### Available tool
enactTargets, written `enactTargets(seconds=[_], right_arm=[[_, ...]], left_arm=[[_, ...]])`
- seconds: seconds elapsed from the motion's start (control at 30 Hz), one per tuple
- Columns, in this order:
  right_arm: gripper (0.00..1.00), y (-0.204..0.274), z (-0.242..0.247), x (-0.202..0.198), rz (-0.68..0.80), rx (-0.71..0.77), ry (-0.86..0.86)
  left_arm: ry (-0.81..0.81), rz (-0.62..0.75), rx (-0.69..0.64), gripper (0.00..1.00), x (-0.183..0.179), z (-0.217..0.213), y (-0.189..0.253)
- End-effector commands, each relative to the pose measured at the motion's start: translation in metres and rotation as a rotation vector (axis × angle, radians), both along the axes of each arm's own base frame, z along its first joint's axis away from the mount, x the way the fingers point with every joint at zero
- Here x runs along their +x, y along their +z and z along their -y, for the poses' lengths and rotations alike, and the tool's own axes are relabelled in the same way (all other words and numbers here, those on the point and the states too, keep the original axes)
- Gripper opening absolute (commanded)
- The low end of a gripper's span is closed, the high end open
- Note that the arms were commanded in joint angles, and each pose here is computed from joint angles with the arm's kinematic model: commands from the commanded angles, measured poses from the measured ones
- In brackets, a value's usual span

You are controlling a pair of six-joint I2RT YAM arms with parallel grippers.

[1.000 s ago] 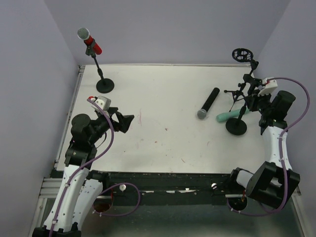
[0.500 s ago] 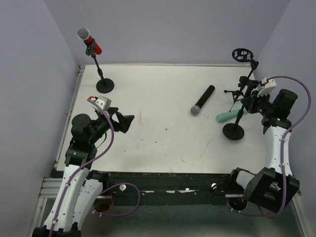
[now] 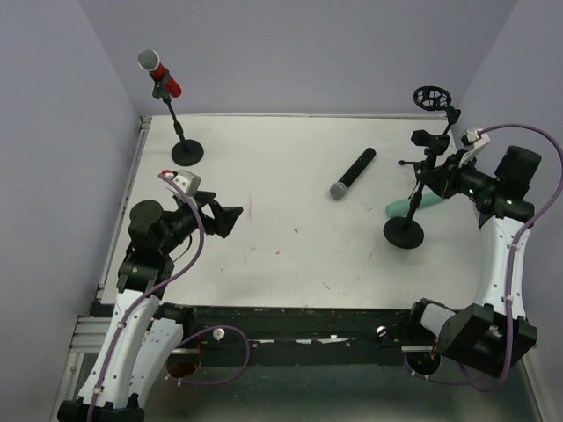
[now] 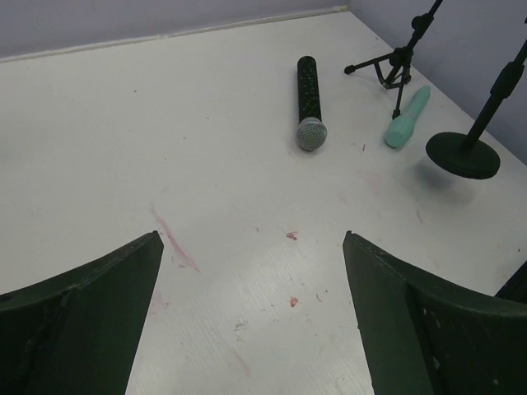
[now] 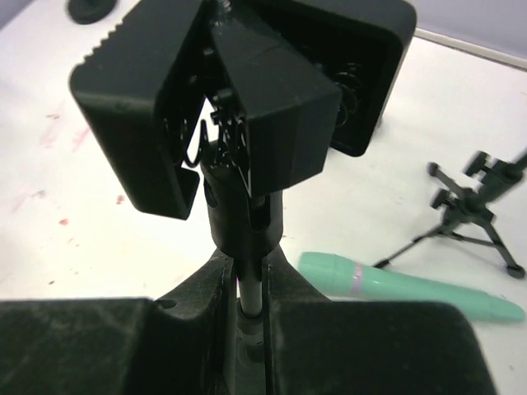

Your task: Attach the microphones to the stand

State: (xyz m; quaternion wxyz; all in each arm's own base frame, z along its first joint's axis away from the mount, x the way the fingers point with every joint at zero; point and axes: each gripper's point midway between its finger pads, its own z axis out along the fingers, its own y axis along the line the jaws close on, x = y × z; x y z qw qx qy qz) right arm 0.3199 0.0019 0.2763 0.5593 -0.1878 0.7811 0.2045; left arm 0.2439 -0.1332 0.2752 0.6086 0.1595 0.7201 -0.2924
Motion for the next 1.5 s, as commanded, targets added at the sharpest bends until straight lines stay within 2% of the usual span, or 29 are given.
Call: enactTargets(seconds=[0.0, 0.17, 0.3, 0.4, 0.53, 0.63, 0.73, 0.9, 1.03, 1.07, 1.17, 1.47], right_arm=[[0.0, 0.026, -0.047, -0.015, 0.046, 0.08, 0.247], [0.0, 0.019, -0.133, -0.019, 0.05, 0.029, 0.532], [0.0, 0.013, -0.198, -0.029, 0.123, 0.029, 0.774], [0.0, -0.001, -0.238, -0.032, 0.15, -0.018, 0.887], [0.0, -0.01, -0.265, -0.037, 0.188, -0.059, 0.959], [0.02, -0.015, -0.267, -0.044, 0.203, -0.054, 0.981], [0.08, -0.031, -0.263, -0.054, 0.207, -0.057, 0.996], [0.39, -0.056, -0.255, -0.073, 0.198, -0.092, 1.016], [0.53, -0.069, -0.245, -0.074, 0.153, -0.132, 0.971], [0.61, -0.069, -0.24, -0.072, 0.132, -0.143, 0.943], [0.76, -0.065, -0.215, -0.068, 0.119, -0.172, 0.905], [0.79, -0.068, -0.147, -0.057, 0.092, -0.225, 0.722]], left_arm=[[-0.058, -0.004, -0.021, 0.98, -0.004, 0.008, 0.002], [-0.09, -0.001, -0.05, 0.98, -0.007, 0.013, 0.008], [-0.106, 0.038, -0.018, 0.98, -0.01, 0.012, 0.009], [-0.107, 0.081, -0.005, 0.98, -0.012, 0.011, 0.01], [-0.078, 0.116, 0.002, 0.99, -0.01, 0.007, 0.01], [-0.089, 0.125, -0.002, 0.98, -0.01, 0.008, 0.01], [-0.13, 0.13, -0.014, 0.98, -0.013, 0.014, 0.011], [-0.16, 0.12, -0.02, 0.98, -0.015, 0.018, 0.009], [-0.166, 0.123, -0.022, 0.98, -0.017, 0.019, 0.01], [-0.169, 0.128, -0.022, 0.98, -0.018, 0.019, 0.011], [-0.172, 0.137, -0.024, 0.98, -0.02, 0.019, 0.014], [-0.192, 0.166, -0.039, 0.98, -0.025, 0.022, 0.022]])
